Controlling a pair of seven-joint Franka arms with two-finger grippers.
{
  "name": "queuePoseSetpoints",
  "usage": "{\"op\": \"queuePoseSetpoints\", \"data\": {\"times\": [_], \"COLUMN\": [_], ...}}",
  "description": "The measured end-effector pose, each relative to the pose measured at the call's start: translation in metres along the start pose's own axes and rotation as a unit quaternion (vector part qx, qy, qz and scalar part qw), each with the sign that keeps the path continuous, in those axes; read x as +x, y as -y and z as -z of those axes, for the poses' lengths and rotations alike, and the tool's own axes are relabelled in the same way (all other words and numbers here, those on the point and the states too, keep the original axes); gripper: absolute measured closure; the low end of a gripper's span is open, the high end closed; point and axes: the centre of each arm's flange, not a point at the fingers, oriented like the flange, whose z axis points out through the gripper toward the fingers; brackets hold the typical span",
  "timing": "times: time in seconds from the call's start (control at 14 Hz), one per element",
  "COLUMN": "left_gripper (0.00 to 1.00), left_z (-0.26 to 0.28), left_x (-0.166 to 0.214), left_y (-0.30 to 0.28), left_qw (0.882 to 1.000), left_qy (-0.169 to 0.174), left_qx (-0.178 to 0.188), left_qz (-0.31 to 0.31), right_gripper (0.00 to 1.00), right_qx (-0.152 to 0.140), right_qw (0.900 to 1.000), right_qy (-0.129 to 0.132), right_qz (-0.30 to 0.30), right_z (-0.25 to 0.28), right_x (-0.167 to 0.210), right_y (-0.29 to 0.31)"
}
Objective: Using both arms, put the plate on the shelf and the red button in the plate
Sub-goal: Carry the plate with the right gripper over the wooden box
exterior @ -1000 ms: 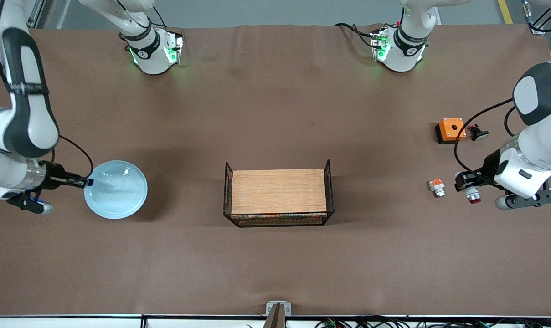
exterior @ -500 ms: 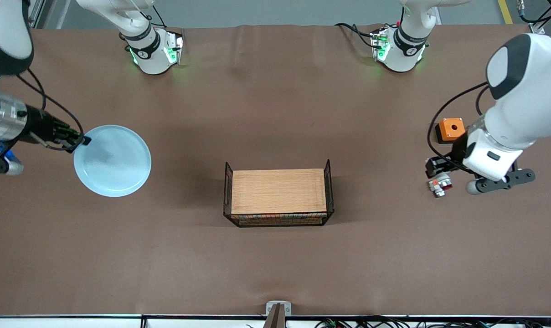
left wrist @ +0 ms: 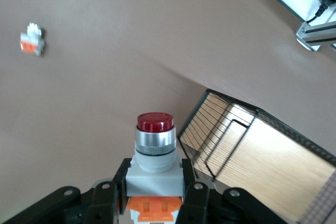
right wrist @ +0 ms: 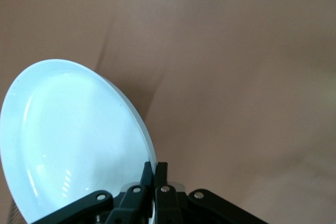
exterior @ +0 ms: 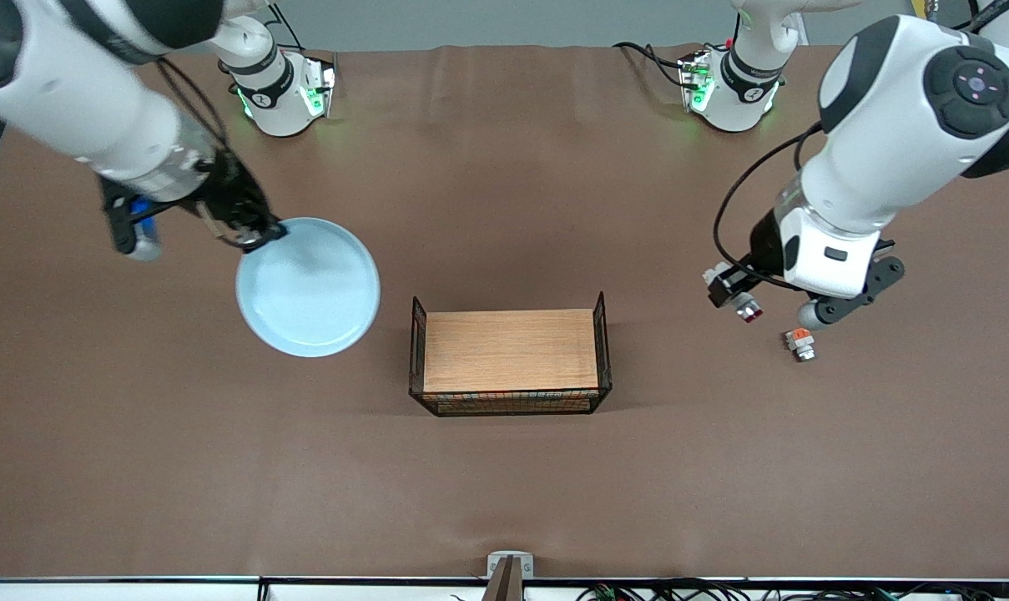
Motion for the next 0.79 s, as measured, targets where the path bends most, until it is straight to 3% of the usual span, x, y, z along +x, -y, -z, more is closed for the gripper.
{"op": "queuePoseSetpoints", "data": {"times": [0.36,0.79], "left_gripper": [0.59,0.59], "left_z": [0.01,-0.001], "left_x": [-0.031,-0.042], "left_y": [-0.023,-0.038], "left_qw": [0.989,0.976], "left_qy": [0.001,0.008], "left_qx": [-0.014,-0.02], "left_qz": [0.15,0.216], "right_gripper": [0.96,0.96], "right_qx": [0.032,0.071], "right_qw": [0.996,0.984], "right_qy": [-0.013,-0.055], "right_qz": [-0.085,-0.153], "right_z": [-0.047,-0.132], "right_x": [-0.105,-0.193], "right_y": [0.011,0.017]}}
